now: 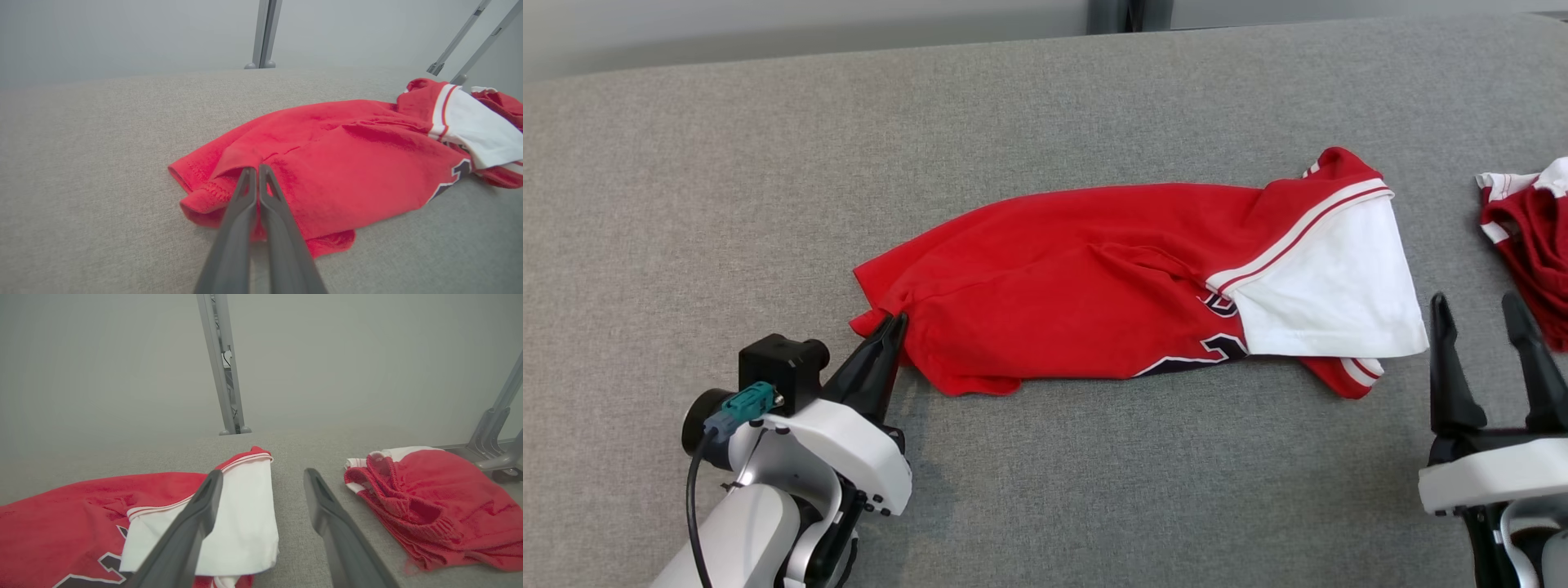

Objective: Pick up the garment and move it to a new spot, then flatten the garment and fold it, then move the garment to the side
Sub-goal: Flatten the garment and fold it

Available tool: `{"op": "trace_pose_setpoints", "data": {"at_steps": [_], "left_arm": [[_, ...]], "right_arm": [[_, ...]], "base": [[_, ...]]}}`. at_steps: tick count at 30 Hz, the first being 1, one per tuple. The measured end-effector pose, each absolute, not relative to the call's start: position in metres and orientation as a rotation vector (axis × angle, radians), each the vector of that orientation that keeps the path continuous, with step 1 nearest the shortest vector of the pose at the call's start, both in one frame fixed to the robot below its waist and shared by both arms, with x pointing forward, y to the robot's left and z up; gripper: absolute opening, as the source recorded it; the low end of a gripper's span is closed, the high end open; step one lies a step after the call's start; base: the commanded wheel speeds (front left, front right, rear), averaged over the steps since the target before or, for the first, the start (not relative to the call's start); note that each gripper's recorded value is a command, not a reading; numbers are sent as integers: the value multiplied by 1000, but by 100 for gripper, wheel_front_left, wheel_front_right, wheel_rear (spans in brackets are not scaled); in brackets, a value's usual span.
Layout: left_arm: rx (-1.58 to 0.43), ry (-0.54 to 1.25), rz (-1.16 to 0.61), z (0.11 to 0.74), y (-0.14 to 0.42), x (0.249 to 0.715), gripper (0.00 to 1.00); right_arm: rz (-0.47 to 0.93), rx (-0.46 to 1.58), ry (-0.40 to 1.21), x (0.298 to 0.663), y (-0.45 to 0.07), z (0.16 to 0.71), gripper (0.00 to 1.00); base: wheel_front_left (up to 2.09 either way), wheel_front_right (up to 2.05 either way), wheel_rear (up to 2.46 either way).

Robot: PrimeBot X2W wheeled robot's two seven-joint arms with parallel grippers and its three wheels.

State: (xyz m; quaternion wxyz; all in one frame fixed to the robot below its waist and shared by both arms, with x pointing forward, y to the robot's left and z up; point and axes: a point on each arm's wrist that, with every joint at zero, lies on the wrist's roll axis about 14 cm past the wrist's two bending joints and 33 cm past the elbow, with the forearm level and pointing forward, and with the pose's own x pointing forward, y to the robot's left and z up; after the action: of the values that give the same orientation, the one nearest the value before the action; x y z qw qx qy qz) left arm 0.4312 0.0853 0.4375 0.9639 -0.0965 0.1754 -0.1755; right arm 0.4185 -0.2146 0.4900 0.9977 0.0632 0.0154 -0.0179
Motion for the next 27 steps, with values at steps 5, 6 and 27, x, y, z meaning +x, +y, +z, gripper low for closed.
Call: {"op": "trace_pose_setpoints", "data": {"at_steps": [5,6,27], "left_arm": [[-182,338,-350,440,88,436,0],[-181,337,-349,440,88,436,0],[-153,214,-340,472,96,453,0]], "right_arm": [[-68,173,194,406,-220,442,100],[-73,179,229,403,-220,431,100],[-22,216,88,436,-218,459,0]], "base": [[0,0,0],[0,0,0],[0,0,0]]}}
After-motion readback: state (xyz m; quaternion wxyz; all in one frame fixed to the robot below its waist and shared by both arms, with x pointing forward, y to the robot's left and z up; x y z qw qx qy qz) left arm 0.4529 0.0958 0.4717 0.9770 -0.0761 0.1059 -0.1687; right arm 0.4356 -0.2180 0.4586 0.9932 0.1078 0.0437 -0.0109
